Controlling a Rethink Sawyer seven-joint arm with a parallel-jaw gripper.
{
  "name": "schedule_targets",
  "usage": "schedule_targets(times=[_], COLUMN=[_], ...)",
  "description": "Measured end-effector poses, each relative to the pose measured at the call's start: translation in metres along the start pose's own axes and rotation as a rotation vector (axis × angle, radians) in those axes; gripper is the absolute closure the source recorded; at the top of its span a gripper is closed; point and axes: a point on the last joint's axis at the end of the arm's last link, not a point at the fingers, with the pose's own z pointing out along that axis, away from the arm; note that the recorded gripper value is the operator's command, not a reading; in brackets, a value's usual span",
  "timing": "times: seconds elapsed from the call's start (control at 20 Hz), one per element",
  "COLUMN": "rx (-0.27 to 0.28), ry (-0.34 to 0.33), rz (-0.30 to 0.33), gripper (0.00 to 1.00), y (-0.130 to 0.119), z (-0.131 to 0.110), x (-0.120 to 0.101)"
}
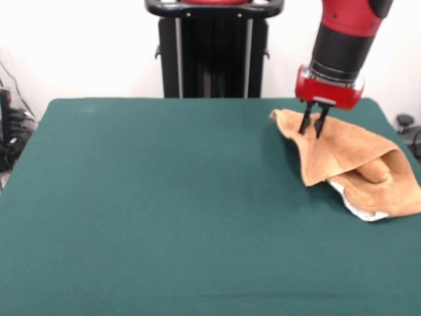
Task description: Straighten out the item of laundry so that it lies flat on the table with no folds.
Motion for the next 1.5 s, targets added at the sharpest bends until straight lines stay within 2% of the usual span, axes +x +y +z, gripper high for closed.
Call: schedule_targets(times=[0.25, 0.75, 0.95, 1.35, 1.5], rx=[-0.013, -0.016, -0.028, -0.062, -0.07], ry=[-0.005, -0.006, 0.007, 0.1, 0.142], rz=[0.025, 0.032, 0.044, 0.089, 0.137], gripper=[1.0, 1.0, 1.0, 1.0, 1.0], y=[-0.002, -0.002, -0.003, 0.012, 0.026], z=[-0.012, -0.015, -0.027, -0.068, -0.083], x=[-0.001, -0.001, -0.001, 0.02, 0.032])
